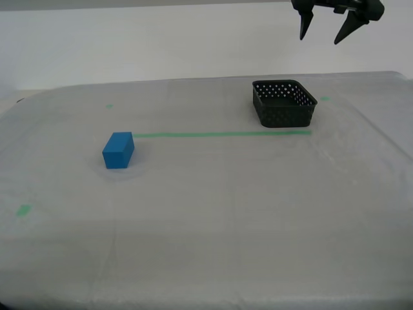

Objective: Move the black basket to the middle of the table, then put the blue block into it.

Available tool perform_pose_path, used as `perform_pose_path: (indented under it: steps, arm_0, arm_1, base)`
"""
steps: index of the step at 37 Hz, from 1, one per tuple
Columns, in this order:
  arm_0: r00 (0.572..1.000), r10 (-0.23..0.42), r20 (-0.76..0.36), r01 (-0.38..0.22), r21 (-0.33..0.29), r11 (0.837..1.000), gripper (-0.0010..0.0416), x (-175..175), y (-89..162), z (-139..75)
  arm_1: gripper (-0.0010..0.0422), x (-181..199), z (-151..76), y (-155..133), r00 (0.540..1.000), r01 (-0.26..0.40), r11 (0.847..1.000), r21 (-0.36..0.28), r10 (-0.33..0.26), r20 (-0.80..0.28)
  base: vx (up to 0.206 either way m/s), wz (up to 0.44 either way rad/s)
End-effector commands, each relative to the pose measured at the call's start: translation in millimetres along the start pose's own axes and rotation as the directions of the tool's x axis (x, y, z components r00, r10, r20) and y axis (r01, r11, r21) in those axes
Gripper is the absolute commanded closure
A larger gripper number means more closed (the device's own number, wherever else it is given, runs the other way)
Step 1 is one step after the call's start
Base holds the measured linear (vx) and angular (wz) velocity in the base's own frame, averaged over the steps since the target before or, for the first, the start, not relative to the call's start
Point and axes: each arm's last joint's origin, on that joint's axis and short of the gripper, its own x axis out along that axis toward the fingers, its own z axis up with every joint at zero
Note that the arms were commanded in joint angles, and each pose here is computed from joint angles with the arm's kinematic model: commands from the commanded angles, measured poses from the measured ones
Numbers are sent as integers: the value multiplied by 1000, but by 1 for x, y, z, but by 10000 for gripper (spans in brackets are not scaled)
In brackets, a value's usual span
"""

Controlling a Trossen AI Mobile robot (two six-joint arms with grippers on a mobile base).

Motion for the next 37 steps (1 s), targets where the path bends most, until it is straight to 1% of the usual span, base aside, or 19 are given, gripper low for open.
perform_pose_path:
  steps: [1, 12, 25, 28, 32, 37]
  arm_0:
    - [1000, 0, -21, 0, -1, 1000, 6, 17, 0, 0]
    - [998, -6, -65, 6, -1, 1000, 6, 63, -3, -4]
    - [993, -18, -115, 18, 1, 1000, 6, 107, -8, -14]
    - [993, -22, -113, 22, 0, 1000, 6, 107, -8, -14]
    - [994, -47, -98, 47, -3, 999, 6, 113, -10, -15]
    - [993, -61, -103, 61, -1, 998, 6, 116, -11, -17]
  arm_1:
    - [412, 0, 1, 0, 1000, -1, 1000, 1, 1, 4]
    - [412, 0, 1, 0, 1000, 0, 1000, 1, 0, 5]
    - [412, 0, 1, 0, 1000, 0, 1000, 1, 0, 5]
    - [412, 0, 1, 0, 1000, 0, 1000, 1, 0, 5]
    - [412, 0, 1, 0, 1000, -1, 1000, 1, 1, 5]
    - [412, 0, 1, 0, 1000, 0, 1000, 1, 0, 5]
  base:
    - [0, 0]
    - [0, 0]
    - [0, 0]
    - [0, 0]
    - [0, 0]
    - [0, 0]
